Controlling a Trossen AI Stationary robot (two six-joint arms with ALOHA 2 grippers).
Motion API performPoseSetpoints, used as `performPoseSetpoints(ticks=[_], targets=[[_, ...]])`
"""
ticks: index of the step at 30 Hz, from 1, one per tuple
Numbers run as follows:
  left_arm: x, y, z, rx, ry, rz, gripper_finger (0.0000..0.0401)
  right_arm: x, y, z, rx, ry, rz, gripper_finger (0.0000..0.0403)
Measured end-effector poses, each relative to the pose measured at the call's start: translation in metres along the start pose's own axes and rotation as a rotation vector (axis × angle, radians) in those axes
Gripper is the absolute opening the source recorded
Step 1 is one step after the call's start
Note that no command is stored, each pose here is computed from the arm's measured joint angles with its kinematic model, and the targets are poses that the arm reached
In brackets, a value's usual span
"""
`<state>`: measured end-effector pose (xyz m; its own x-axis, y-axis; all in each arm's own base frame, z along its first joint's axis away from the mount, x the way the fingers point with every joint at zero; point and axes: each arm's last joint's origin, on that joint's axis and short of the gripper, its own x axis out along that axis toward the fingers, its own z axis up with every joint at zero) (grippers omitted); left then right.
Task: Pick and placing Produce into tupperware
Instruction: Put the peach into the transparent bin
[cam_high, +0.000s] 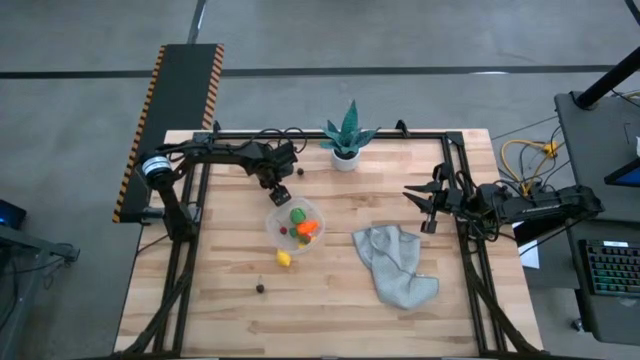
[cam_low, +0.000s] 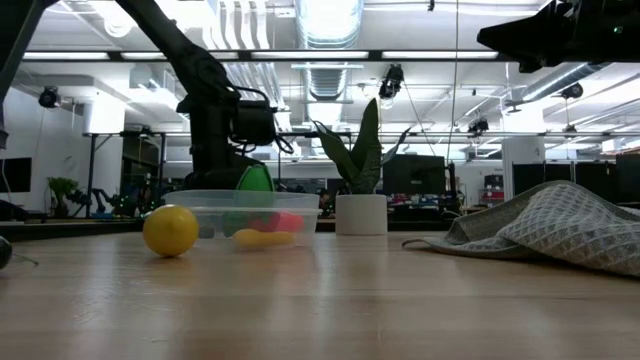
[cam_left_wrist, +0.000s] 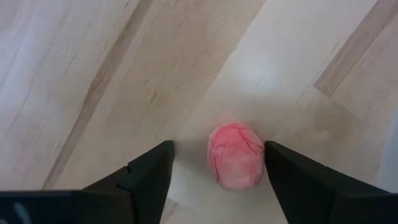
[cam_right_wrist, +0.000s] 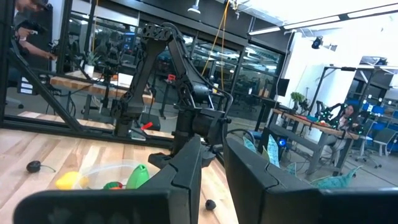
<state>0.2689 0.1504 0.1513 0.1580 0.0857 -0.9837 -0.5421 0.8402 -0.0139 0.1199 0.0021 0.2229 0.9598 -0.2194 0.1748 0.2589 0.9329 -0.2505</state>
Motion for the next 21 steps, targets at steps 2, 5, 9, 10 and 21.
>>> performPoseSetpoints(ticks=[2, 5, 9, 10, 21], targets=[[0.000, 0.000, 0.000, 0.001, 0.000, 0.002, 0.0218, 0.000, 0.000, 0.000, 0.000, 0.000, 0.000, 0.0061], [0.000, 0.000, 0.000, 0.016, 0.000, 0.007, 0.0186, 0.000, 0.000, 0.000, 0.000, 0.000, 0.000, 0.0061], [0.000, 0.000, 0.000, 0.066, -0.003, 0.004, 0.0133, 0.000, 0.000, 0.000, 0.000, 0.000, 0.000, 0.0061], [0.000, 0.000, 0.001, 0.085, -0.004, 0.002, 0.0119, 0.000, 0.000, 0.000, 0.000, 0.000, 0.000, 0.0061], [-0.015, 0.001, -0.003, 0.178, 0.028, 0.044, 0.0043, 0.000, 0.000, 0.000, 0.000, 0.000, 0.000, 0.0061]])
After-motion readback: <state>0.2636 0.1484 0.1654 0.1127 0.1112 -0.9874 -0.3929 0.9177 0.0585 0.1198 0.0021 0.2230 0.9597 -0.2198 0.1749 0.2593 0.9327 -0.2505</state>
